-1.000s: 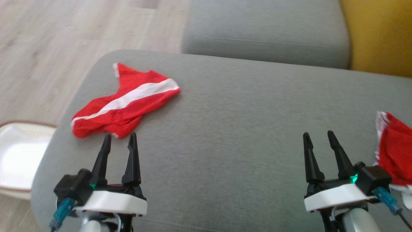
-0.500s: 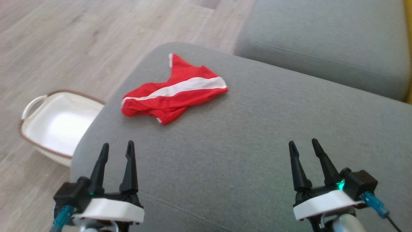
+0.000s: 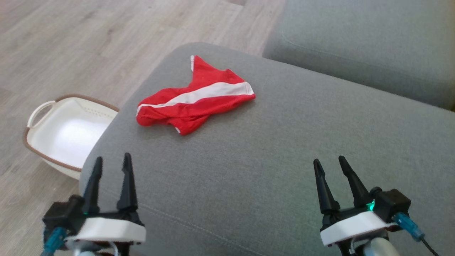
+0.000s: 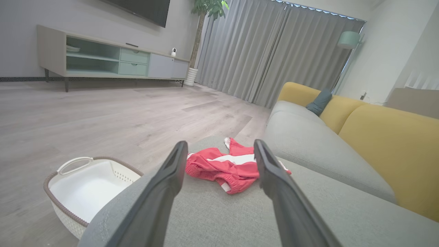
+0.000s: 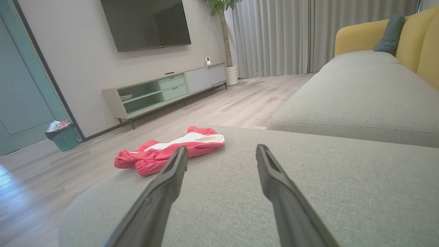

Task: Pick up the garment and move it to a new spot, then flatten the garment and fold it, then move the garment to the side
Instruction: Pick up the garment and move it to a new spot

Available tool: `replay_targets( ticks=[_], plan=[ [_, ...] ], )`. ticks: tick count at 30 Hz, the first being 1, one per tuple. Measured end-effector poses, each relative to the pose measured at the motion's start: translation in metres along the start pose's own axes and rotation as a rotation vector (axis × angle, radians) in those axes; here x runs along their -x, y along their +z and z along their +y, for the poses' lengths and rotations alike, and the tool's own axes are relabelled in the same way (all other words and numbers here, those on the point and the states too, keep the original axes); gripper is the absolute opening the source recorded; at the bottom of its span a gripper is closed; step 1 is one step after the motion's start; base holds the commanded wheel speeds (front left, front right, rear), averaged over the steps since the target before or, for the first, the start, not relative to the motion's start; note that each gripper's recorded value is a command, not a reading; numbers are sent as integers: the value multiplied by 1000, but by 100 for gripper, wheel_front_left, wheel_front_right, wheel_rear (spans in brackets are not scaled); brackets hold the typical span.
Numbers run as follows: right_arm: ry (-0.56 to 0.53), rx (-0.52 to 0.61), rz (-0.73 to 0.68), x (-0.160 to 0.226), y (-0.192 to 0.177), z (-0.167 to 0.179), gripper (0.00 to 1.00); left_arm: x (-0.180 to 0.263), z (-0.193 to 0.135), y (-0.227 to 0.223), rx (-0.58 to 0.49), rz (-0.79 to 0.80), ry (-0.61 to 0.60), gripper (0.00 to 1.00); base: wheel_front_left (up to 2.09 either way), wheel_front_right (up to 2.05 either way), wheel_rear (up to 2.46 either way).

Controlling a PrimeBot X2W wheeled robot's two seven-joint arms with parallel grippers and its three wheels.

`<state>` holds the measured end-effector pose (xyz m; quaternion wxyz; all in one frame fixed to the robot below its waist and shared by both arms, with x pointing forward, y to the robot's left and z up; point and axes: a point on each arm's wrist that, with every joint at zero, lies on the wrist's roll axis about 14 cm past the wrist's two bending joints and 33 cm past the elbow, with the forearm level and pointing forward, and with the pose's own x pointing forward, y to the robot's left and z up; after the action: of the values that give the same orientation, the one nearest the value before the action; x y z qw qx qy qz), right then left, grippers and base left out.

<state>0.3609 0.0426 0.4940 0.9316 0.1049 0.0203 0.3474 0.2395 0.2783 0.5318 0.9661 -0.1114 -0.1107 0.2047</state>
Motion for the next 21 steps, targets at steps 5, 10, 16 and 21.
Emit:
replay_targets(
  ticks=[5, 10, 16, 21],
  plan=[
    [-39, 4, 16, 2, -7, -16, 100, -13, 3, -1, -46, 7, -7, 100, 0, 0, 0],
    [-88, 20, 12, -3, -8, -38, 100, -42, -6, -2, -88, 8, -61, 100, 0, 0, 0],
    [-187, 52, -25, -13, 1, -83, 100, -104, -21, -26, -219, 99, -188, 100, 0, 0, 0],
    [-271, 78, -70, -16, 12, -121, 100, -153, -36, -69, -370, 304, -307, 100, 0, 0, 0]
  ],
)
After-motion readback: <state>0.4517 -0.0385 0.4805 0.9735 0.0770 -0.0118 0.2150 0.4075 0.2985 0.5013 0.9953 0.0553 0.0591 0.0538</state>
